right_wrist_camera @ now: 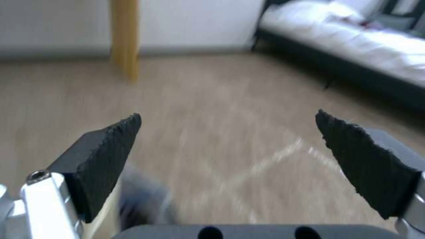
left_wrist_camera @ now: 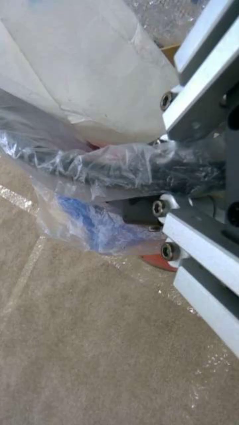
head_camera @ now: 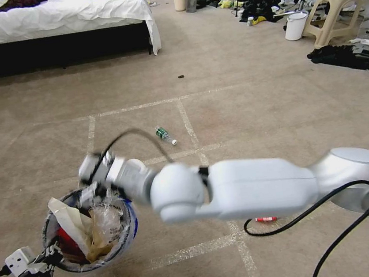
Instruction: Pick up the trash bin and place the garbage on the floor into it.
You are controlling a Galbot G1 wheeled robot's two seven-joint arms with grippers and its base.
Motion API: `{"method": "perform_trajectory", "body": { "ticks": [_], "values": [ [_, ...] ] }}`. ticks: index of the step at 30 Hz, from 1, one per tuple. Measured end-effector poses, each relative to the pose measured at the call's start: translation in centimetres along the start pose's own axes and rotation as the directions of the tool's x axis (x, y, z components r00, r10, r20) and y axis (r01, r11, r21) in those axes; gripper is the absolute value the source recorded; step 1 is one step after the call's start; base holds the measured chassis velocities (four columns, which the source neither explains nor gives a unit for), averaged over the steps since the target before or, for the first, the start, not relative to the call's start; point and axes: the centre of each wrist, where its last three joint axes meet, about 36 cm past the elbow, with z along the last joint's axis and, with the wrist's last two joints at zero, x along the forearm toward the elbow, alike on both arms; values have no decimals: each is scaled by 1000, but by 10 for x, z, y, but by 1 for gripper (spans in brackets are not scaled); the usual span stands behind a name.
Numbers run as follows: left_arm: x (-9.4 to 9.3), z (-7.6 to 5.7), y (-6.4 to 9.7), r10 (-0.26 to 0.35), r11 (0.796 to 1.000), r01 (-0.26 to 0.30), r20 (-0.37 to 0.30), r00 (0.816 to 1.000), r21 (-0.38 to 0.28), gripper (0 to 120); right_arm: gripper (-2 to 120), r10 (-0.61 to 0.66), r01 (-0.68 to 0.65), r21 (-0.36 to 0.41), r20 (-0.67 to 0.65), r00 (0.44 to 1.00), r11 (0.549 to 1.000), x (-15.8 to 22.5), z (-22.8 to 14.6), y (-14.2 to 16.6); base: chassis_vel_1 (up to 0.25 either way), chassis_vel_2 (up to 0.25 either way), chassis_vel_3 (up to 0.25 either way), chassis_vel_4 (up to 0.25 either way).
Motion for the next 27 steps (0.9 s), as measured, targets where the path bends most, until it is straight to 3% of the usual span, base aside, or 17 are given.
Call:
{"method": "perform_trajectory", "body": {
  "ticks": [1, 3, 4, 6, 9, 11, 14, 18, 20, 21, 23, 24, 26, 27],
  "values": [
    [0, 0, 0, 0, 1000, 0, 0, 1000, 0, 1, 100, 0, 0, 0, 0, 1000, 1000, 0, 0, 0, 0, 0, 0, 0],
    [2, -2, -1, 0, 1000, 0, -2, 1000, -9, 1, 100, 64, -53, -110, 103, 993, 993, 21, 1, -39, 0, 0, 0, 0],
    [2, -2, -1, 0, 1000, 0, -2, 1000, -9, 1, 100, 64, -53, -110, 103, 993, 993, 21, 1, -39, 0, 0, 0, 0],
    [4, -3, -2, 1, 1000, -1, -3, 1000, -18, 1, 100, 138, -96, -194, 216, 967, 976, 56, 3, -78, 0, 0, 0, 0],
    [5, -4, -3, 3, 1000, -3, -2, 1000, -20, 1, 100, 170, -110, -227, 265, 949, 968, 76, 5, -93, 0, 0, 0, 0],
    [7, -5, -5, 5, 1000, -5, 3, 1000, -28, 1, 100, 251, -155, -288, 338, 907, 945, 117, 24, -110, 0, 0, 0, 0],
    [10, -7, -6, 8, 999, -8, 6, 1000, -34, 1, 100, 340, -224, -317, 383, 859, 922, 151, 36, -116, 0, 0, 0, 0],
    [13, -9, -9, 15, 999, -15, 11, 1000, -39, 1, 100, 429, -319, -310, 407, 807, 895, 190, 44, -117, 0, 0, 0, 0],
    [19, -11, -13, 26, 999, -25, 16, 1000, -47, 1, 100, 590, -529, -262, 389, 707, 807, 251, 71, -104, 0, 0, 0, 0],
    [19, -11, -13, 26, 999, -25, 16, 1000, -47, 1, 100, 590, -529, -262, 389, 707, 807, 251, 71, -104, 0, 0, 0, 0],
    [22, -12, -14, 32, 998, -32, 16, 999, -50, 1, 100, 654, -617, -232, 382, 653, 752, 278, 85, -94, 0, 0, 0, 0],
    [22, -12, -14, 32, 998, -32, 16, 999, -50, 1, 100, 654, -617, -232, 382, 653, 752, 278, 85, -94, 0, 0, 0, 0],
    [23, -12, -15, 38, 998, -37, 16, 999, -52, 1, 100, 705, -694, -190, 371, 604, 695, 299, 101, -81, 0, 0, 0, 0],
    [23, -12, -15, 38, 998, -37, 16, 999, -52, 1, 100, 705, -694, -190, 371, 604, 695, 299, 101, -81, 0, 0, 0, 0]
  ]
}}
